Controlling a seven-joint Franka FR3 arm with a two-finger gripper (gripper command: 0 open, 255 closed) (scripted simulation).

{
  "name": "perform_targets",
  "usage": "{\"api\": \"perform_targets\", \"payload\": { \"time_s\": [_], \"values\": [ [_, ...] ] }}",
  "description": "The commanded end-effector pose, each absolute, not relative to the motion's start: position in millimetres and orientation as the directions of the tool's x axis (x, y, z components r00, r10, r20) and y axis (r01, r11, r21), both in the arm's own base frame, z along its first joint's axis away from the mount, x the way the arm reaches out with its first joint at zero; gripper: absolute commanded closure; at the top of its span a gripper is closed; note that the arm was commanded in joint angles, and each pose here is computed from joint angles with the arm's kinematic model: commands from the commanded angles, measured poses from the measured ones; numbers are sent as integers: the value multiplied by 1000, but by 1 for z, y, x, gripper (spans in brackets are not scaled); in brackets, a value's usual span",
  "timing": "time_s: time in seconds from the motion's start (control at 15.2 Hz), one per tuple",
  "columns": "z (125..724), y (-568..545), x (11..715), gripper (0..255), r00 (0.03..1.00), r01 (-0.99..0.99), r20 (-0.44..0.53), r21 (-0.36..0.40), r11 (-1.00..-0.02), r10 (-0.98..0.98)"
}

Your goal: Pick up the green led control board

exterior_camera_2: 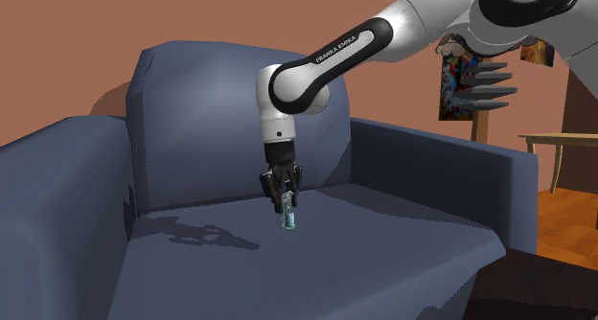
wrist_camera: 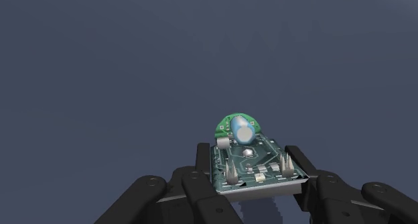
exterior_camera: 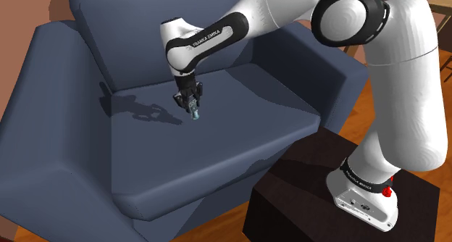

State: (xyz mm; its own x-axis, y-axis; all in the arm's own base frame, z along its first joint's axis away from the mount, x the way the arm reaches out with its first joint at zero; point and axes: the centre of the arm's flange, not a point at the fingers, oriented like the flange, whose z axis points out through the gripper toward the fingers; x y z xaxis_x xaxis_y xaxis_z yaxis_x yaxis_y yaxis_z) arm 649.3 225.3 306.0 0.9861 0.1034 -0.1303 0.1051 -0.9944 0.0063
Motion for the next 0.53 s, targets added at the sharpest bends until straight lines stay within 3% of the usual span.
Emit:
{"api": "perform_targets", "payload": {
  "time_s": [0.0,0.46],
  "values": [
    [317,225,649,255,986,105,-131,6,-994,103],
    [344,225,649,255,986,105,-131,6,-994,103]
  ]
}}
